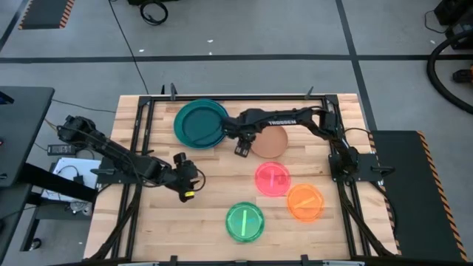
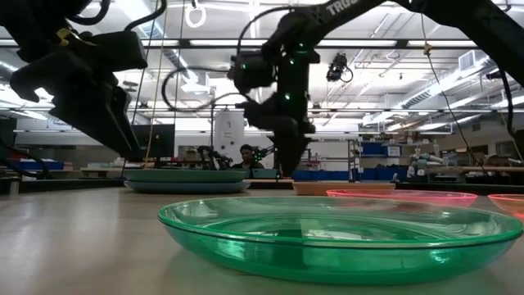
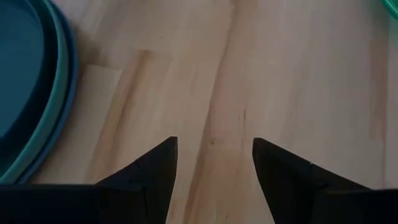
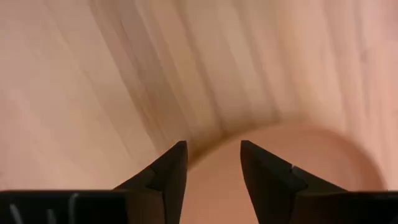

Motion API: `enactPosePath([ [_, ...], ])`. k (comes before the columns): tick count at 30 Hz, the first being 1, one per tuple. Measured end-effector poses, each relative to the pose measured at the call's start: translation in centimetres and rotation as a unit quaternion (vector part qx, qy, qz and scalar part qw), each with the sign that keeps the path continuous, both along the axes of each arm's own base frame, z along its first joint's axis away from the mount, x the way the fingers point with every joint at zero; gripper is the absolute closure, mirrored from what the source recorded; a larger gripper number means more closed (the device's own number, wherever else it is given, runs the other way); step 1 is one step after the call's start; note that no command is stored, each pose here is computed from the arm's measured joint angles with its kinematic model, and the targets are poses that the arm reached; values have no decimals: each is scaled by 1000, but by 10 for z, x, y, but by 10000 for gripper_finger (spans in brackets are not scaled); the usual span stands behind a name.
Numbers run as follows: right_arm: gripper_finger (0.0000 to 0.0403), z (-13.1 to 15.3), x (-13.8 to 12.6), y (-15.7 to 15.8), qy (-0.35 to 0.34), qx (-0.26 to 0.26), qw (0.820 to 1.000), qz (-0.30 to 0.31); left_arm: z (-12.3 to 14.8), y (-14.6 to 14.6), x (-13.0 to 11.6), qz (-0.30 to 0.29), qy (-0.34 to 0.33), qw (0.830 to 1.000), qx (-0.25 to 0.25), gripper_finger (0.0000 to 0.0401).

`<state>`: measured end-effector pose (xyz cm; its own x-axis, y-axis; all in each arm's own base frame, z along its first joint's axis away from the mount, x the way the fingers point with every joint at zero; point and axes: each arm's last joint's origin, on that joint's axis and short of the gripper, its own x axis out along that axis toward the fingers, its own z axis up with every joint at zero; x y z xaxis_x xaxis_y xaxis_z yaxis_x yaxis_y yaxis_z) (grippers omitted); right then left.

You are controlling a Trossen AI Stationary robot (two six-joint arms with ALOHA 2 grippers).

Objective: Stack plastic plates
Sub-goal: Stack the brown plate on top of the dark green plate

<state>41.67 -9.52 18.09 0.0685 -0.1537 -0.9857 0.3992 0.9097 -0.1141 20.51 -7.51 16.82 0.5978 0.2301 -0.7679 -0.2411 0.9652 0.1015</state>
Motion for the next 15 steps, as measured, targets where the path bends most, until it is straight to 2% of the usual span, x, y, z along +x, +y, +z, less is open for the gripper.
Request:
enactPosePath([
  [8,260,-18,-12,5,36,20,999,-26,0,8,3,6,4,1000,10,184],
  [15,322,-28,-16,6,39,38,998,-26,1,8,4,6,-2,1000,8,184],
])
